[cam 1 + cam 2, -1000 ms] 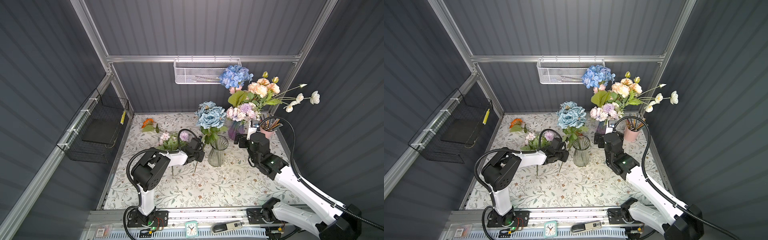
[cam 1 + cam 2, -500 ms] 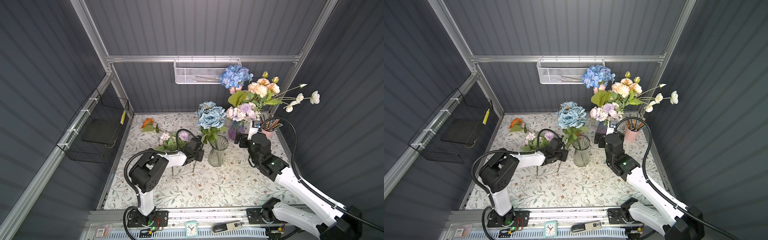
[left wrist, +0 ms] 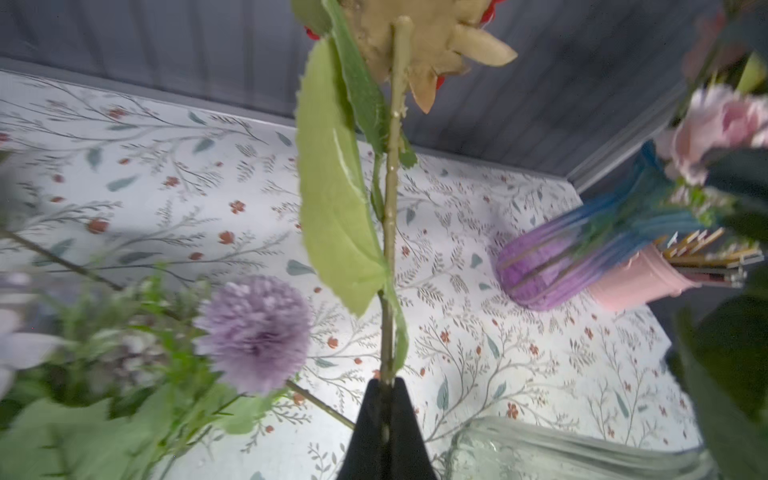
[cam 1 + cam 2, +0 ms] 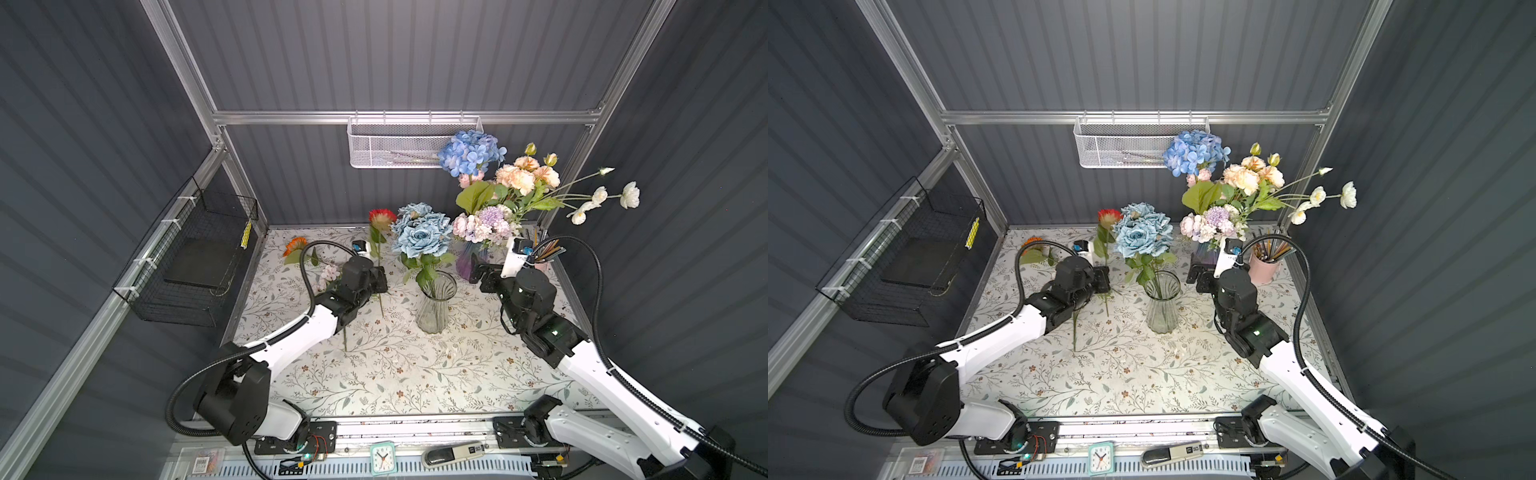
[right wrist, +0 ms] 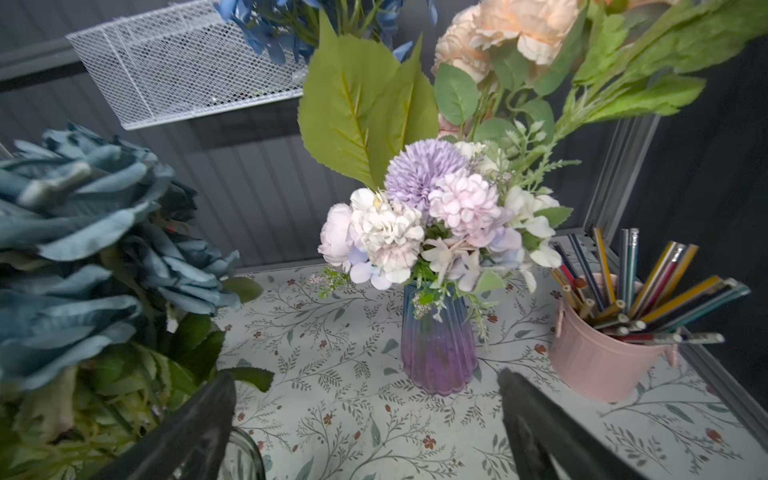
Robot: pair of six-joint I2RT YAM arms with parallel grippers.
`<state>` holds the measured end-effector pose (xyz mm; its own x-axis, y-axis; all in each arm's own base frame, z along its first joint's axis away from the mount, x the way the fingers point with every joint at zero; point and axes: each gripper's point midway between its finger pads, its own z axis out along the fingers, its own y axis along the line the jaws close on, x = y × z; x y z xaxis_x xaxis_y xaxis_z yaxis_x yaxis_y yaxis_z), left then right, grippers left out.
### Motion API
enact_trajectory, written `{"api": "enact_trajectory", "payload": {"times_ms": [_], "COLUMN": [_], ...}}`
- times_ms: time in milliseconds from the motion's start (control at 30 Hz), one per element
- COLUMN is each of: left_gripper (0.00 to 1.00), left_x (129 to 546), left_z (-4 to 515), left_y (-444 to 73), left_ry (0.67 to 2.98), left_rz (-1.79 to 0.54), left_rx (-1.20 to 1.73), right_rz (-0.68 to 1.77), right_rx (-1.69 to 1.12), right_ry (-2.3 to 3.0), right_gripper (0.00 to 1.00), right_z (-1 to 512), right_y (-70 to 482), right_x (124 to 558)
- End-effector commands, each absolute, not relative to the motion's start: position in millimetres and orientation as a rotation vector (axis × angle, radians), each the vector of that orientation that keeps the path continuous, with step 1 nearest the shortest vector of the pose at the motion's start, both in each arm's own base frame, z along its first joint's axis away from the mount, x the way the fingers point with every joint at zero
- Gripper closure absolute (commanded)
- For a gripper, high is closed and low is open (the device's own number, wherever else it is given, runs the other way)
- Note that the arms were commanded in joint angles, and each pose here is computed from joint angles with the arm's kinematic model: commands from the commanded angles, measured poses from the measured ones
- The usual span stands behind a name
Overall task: Arrange the flowers into the vase
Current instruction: 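Grasp the red gerbera stem and lift it with the left gripper, then grasp the gerbera stem with the right gripper below the left gripper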
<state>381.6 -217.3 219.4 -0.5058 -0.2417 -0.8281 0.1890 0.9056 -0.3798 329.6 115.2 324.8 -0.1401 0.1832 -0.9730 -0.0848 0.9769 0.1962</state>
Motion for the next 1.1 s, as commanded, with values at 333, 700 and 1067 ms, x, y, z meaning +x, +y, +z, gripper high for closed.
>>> {"api": "enact_trajectory", "payload": {"times_ms": [333, 700, 1067], "left_gripper": [1.00, 1.00, 1.00], "left_x": [302, 264, 247], "left_z": [405, 418, 428], "left_y": [-178, -268, -303], "left_ry": [1.403, 1.245, 1.164], "left_rz": [-0.710, -1.099, -1.194], "left_rx": [0.099, 0.528, 0.656], "right_rz": [0.547, 0.950, 1.143], "right_rx": [-0.161, -0.472, -0.585], "right_ry": [1.545, 1.570, 1.601], "right_gripper": [0.01, 0.19, 0.32], "right_z": [405, 436, 426], "right_y": [169, 242, 274], "right_x": [314, 285, 275]}}
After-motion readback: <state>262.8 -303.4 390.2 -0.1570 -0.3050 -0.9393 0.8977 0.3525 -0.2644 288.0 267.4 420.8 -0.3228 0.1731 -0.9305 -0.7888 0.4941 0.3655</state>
